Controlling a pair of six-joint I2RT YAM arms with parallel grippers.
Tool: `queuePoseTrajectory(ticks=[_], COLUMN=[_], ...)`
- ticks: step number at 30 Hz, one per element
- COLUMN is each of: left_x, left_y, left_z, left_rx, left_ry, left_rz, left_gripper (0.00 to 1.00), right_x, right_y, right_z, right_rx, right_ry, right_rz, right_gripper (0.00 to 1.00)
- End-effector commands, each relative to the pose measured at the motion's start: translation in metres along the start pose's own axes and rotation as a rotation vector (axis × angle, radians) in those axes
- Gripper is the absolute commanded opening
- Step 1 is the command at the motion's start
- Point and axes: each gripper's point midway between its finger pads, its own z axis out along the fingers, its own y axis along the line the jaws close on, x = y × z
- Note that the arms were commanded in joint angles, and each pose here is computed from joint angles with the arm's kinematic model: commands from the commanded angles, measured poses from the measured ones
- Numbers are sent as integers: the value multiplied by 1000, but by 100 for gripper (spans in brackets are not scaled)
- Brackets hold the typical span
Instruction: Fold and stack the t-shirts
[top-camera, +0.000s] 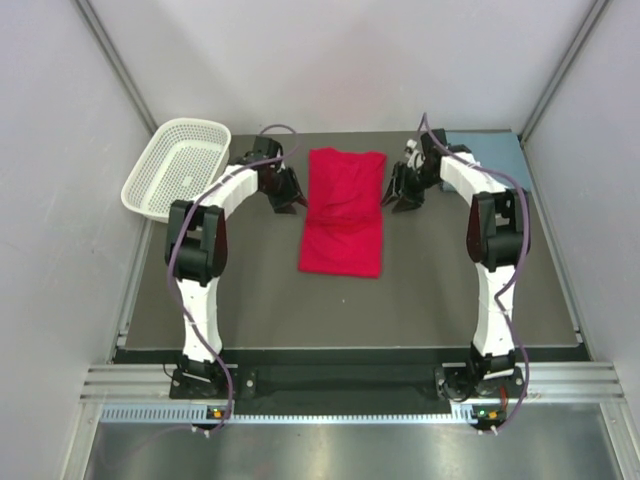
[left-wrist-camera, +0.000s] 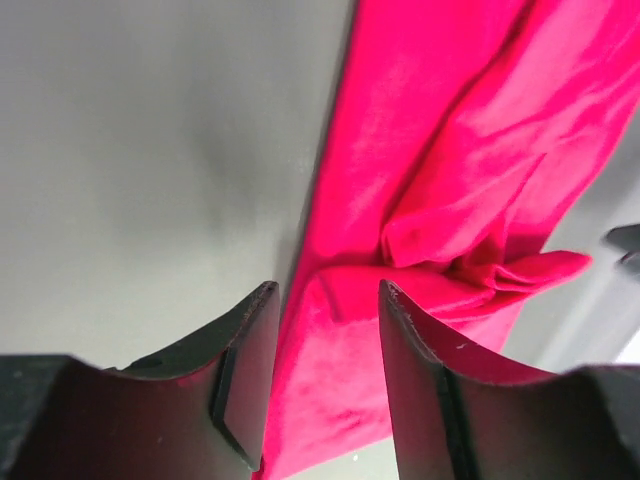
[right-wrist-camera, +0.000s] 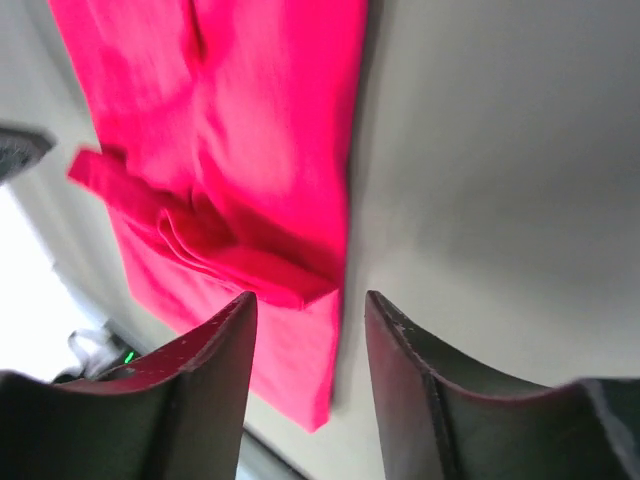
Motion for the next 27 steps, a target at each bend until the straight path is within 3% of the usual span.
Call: queuePoseTrajectory(ticks=[1,4,5,7,8,11,12,18,24,27], left_x=[-48,-23,-4,19,38,71,79,84,66,55], left_y=[-46,-70,-69,-93,-86,-98,-103,-105,-104,-101], left_z=[-85,-91,-89,-92,-81,-66,-61,-27,-2,10], left_rx=[77,247,290,431,438,513,530,586,590,591], left_ry=[-258,-206,-154,-109,-62,13,40,71,73,84], left_rz=[133,184,180,211,199,178,139,106,91,85], left_gripper=[49,46,39,36,31,20,16,11,10,10], right_x=[-34,-16,-6,15,25,44,55,58,54,47], right_y=[-2,0,6,18,31,52,58,94,84,84], right_z=[-37,-51,-51,-51,-45,-31,-22,5,38,45], right_rx=[111,154,152,112,84,3,-15,-224,-252,-269], right_ry=[-115,-111,-100,-94,-87,-84,-62,-109,-69,-74], right_rz=[-88,-139,-173,-209,-232,-234,-230,-160,-115,-81], right_gripper=[49,50,51,50,50,44,37,13,2,1])
